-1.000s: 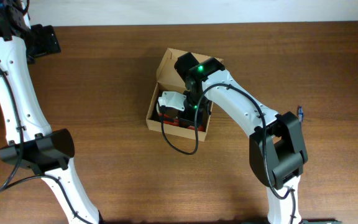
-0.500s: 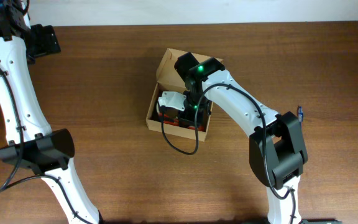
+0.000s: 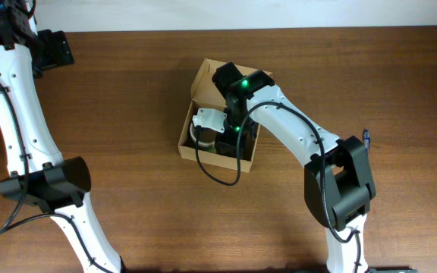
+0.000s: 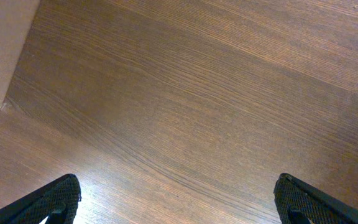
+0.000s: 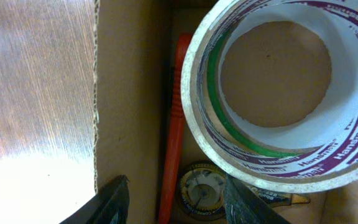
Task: Pack container
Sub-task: 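Lower the red knife into the box beside the tapes, then open the right gripper, withdraw, and move toward the blue pen, then lower the right gripper onto the blue pen and grasp it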
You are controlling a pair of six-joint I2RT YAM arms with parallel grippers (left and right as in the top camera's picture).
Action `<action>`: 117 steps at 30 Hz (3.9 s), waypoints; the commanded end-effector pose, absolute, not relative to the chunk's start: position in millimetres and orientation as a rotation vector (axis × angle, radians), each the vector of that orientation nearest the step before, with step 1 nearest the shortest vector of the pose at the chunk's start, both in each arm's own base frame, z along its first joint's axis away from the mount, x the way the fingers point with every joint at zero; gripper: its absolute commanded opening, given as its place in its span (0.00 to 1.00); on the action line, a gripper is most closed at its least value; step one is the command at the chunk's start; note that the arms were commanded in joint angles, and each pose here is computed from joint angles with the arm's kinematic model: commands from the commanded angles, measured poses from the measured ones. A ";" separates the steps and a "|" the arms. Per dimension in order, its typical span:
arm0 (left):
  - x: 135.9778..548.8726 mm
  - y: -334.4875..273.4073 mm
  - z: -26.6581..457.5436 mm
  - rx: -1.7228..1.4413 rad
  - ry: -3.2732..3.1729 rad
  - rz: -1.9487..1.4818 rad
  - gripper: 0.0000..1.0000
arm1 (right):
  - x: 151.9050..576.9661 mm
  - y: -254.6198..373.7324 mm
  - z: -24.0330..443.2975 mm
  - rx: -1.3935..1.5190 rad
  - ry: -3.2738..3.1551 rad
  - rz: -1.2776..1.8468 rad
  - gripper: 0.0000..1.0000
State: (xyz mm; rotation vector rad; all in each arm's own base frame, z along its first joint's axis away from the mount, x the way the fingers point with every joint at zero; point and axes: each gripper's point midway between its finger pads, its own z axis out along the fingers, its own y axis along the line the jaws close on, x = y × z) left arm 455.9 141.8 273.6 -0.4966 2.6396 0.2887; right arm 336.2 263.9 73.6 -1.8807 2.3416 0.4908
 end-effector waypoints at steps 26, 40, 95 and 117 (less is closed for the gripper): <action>452.9 140.4 281.4 -0.474 2.628 0.281 1.00 | 429.7 159.7 196.6 -0.540 2.604 -0.075 0.11; 452.8 140.4 281.2 -0.474 2.629 0.281 1.00 | 377.1 -35.2 164.2 0.292 2.846 -0.163 0.11; 452.8 140.4 281.2 -0.474 2.629 0.281 1.00 | 335.7 -140.7 -9.7 0.713 2.858 0.037 0.38; 452.8 140.4 281.2 -0.474 2.629 0.281 1.00 | 334.1 -118.2 -15.0 0.727 2.864 0.190 0.04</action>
